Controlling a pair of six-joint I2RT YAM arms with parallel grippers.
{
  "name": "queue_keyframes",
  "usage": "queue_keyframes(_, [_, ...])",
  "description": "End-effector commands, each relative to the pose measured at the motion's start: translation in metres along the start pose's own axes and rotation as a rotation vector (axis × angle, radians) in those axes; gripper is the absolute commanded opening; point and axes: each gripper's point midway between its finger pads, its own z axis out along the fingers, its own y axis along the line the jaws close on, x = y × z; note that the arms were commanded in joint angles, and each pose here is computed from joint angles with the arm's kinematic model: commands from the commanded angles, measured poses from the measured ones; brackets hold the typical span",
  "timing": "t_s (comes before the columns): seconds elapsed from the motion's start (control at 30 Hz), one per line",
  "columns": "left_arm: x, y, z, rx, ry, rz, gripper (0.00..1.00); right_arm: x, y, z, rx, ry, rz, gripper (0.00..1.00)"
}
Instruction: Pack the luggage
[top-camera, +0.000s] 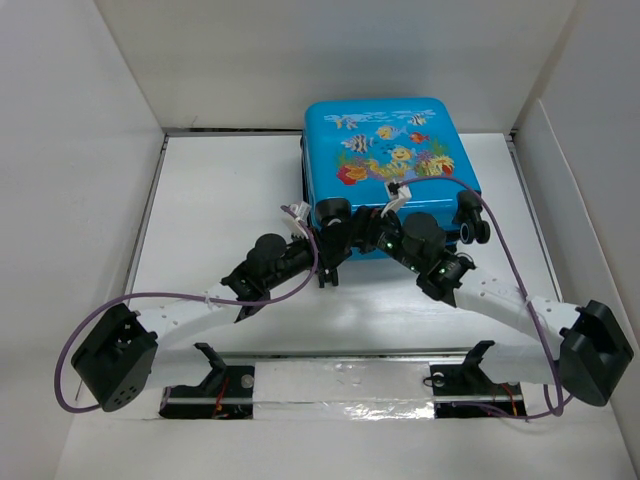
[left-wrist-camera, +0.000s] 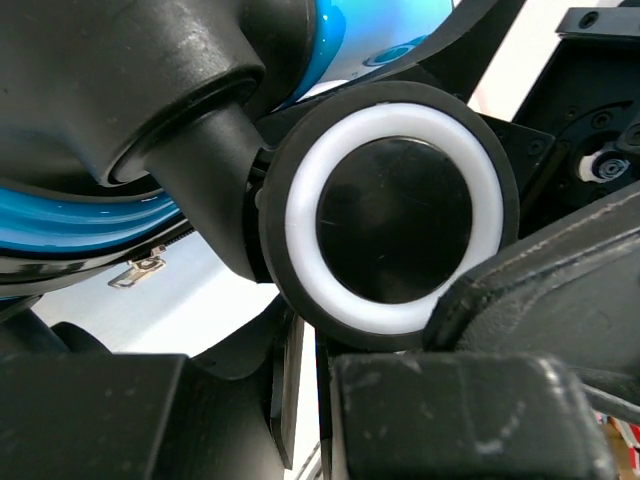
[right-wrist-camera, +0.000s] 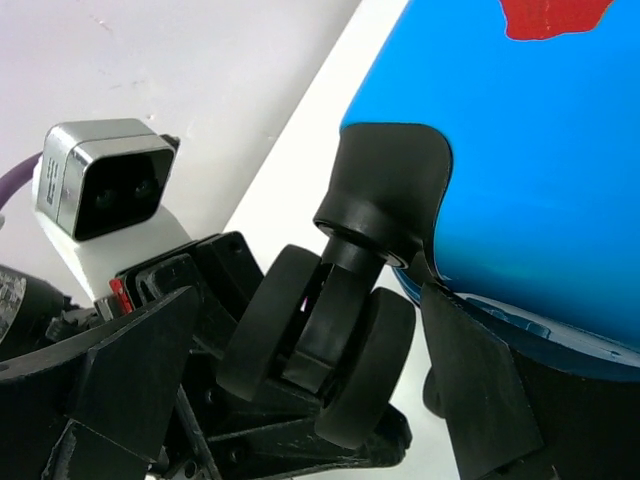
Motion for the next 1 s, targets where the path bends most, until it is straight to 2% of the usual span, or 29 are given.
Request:
queue_keyframes(0.0, [-0.025, -0.015, 0.002, 0.042, -0.088, 0.037, 0.06, -0.011, 0.006, 0.004, 0.023, -0.022, -0.028, 0.98])
queue_keyframes(0.3, [-0.026, -0.007, 0.001, 0.004, -0.099, 0.057, 0.06, -0.006, -0.008, 0.011, 0.106, -0.008, -0.030, 0.83])
queue_keyframes(0.4, [-0.028, -0.003, 0.000, -0.014, -0.108, 0.071, 0.05, -0.008, -0.009, 0.011, 0.115, -0.015, -0.027, 0.70])
queue_keyframes(0.43, [-0.027, -0.002, 0.000, -0.018, -0.108, 0.077, 0.05, -0.007, -0.010, 0.011, 0.117, -0.015, -0.026, 0.61])
queue_keyframes(0.5, [-0.027, 0.001, 0.000, -0.033, -0.110, 0.083, 0.05, -0.010, -0.010, 0.010, 0.126, -0.023, -0.024, 0.49])
queue_keyframes(0.53, [-0.028, 0.002, 0.000, -0.035, -0.112, 0.086, 0.05, -0.011, -0.010, 0.010, 0.128, -0.028, -0.027, 0.40])
queue_keyframes(0.63, [-0.028, 0.008, -0.002, -0.063, -0.119, 0.101, 0.05, -0.014, -0.008, 0.010, 0.144, -0.024, -0.043, 0.24])
queue_keyframes(0.83, [-0.032, 0.035, -0.017, -0.181, -0.184, 0.144, 0.12, -0.020, -0.006, 0.010, 0.157, -0.025, -0.052, 0.05])
queue_keyframes(0.93, [-0.021, 0.035, -0.019, -0.217, -0.205, 0.205, 0.00, -0.019, 0.000, 0.012, 0.140, -0.022, -0.050, 0.00])
queue_keyframes(0.97, [-0.018, 0.041, -0.018, -0.231, -0.203, 0.212, 0.00, -0.020, 0.002, 0.012, 0.130, -0.022, -0.051, 0.00])
